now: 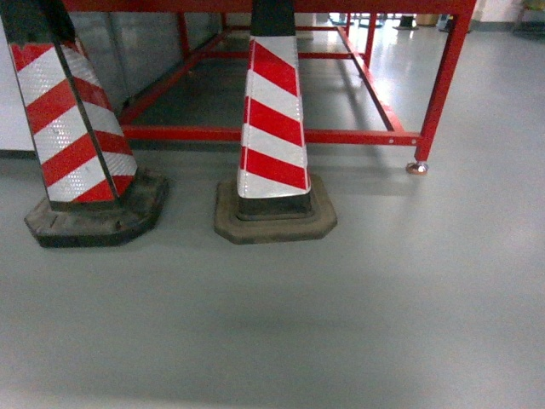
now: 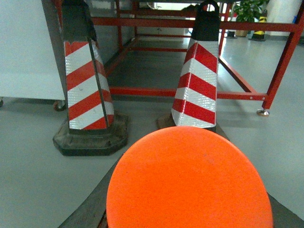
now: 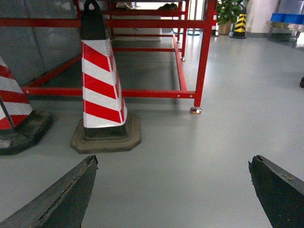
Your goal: Pick capacitor and pack into box
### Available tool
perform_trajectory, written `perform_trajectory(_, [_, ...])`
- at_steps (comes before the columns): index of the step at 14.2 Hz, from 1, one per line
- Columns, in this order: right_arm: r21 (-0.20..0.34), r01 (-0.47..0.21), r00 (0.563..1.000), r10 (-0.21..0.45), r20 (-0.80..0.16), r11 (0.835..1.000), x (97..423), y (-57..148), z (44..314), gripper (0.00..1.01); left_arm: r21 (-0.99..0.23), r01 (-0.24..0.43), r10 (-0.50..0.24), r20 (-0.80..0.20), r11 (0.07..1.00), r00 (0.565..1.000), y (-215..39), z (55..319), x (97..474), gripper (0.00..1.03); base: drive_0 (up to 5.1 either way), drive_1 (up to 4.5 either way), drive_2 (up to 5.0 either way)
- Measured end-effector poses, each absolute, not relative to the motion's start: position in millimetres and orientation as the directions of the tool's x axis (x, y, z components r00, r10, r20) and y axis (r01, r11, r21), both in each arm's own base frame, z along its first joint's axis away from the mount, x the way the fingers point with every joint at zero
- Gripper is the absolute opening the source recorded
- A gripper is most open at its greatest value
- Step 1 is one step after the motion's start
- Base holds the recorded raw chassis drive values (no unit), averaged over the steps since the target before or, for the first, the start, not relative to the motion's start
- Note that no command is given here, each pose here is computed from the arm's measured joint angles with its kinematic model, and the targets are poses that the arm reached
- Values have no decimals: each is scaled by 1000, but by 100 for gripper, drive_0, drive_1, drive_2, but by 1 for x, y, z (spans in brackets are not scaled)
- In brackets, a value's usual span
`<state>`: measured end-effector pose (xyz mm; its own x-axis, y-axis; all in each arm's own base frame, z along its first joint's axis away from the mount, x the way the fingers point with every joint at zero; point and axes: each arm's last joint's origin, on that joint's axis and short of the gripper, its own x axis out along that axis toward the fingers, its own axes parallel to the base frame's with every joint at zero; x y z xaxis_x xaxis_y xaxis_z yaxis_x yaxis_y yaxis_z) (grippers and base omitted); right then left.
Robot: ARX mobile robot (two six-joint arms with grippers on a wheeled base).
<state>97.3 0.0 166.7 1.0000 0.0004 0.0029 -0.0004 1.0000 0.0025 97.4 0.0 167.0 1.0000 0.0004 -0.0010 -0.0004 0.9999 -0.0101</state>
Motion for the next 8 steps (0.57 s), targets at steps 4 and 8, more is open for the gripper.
perform_trajectory(4, [2,0,1000,0,2,1000,97,0,167,98,-10,0,0,0,1000,1000,0,167,97,44,2,387,-383])
perform_trajectory(8, [2,-1,1000,1,2,1000,97,0,167,98,-10,0,0,2,1000,1000,0,167,97,44,-12,371,-396])
